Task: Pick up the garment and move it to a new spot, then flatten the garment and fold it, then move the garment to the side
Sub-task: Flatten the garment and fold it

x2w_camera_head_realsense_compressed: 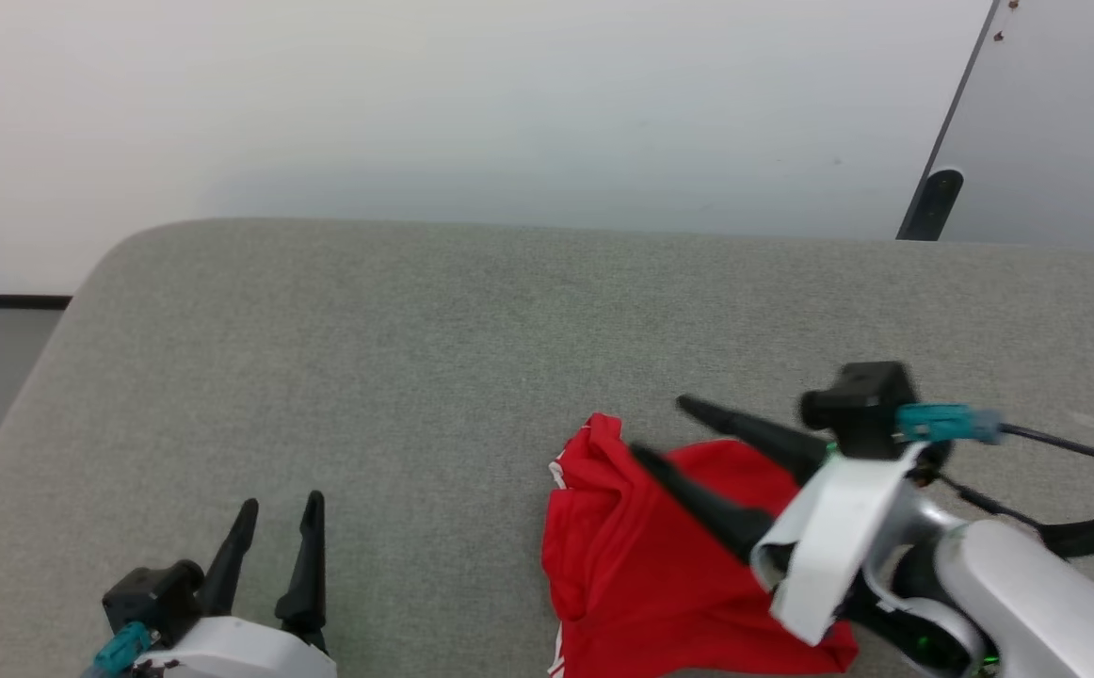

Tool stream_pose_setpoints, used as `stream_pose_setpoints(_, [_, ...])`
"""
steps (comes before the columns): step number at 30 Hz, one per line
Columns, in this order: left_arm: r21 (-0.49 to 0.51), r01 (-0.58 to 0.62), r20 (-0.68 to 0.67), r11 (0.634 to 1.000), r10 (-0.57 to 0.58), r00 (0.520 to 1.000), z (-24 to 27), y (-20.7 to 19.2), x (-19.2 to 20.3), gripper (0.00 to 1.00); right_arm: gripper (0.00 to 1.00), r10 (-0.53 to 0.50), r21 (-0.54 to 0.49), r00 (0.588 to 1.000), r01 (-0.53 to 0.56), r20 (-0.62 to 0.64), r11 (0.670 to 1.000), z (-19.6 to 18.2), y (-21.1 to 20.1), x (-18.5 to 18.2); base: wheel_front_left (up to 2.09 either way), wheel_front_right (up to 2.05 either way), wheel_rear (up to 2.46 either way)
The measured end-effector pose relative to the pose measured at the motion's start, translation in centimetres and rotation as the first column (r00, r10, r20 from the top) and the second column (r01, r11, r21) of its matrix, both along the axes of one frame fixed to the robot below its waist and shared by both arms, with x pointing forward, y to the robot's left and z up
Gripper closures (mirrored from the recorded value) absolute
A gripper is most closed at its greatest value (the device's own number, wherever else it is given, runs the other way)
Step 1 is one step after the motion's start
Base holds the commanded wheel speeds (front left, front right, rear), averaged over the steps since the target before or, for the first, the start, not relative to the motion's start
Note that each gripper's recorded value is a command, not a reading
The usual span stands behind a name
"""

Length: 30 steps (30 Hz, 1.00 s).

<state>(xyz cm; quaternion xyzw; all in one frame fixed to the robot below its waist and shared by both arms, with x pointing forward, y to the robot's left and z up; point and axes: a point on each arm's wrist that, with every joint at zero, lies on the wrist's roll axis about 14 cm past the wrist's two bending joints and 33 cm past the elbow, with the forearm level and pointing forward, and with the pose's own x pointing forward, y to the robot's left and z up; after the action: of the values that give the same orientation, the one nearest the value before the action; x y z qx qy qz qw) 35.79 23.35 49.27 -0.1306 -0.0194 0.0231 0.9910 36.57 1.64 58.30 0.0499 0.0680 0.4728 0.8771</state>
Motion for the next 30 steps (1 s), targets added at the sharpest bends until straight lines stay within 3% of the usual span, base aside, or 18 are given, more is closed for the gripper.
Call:
stream_pose_setpoints(5, [0.022, 0.011, 0.004, 1.0, -0.011, 1.0, 0.2, -0.1, 0.0, 0.0, 0.0, -0.162, 0.031, 0.984, 0.16, 0.07, 0.987, 0.5, -4.2, 2.2, 0.0, 0.0, 0.0])
stream_pose_setpoints(9, [0.043, 0.023, 0.016, 0.999, -0.024, 1.0, 0.6, -0.5, 0.2, 0.0, 0.0, -0.293, 0.042, 0.949, 0.291, 0.111, 0.956, 0.0, -8.1, 3.4, 0.0, 0.0, 0.0])
stream_pose_setpoints(18, [0.106, 0.054, 0.054, 0.993, -0.06, 0.997, 1.9, -1.4, 1.0, 0.0, 0.0, -0.515, 0.064, 0.836, 0.513, 0.19, 0.856, -1.7, -15.6, 4.2, 0.0, 0.0, 0.0])
stream_pose_setpoints(30, [0.162, 0.085, 0.084, 0.983, -0.099, 0.991, 3.0, -2.3, 1.3, 0.0, 0.0, -0.69, 0.068, 0.699, 0.692, 0.189, 0.719, -4.7, -22.1, 3.4, 0.0, 0.0, 0.0])
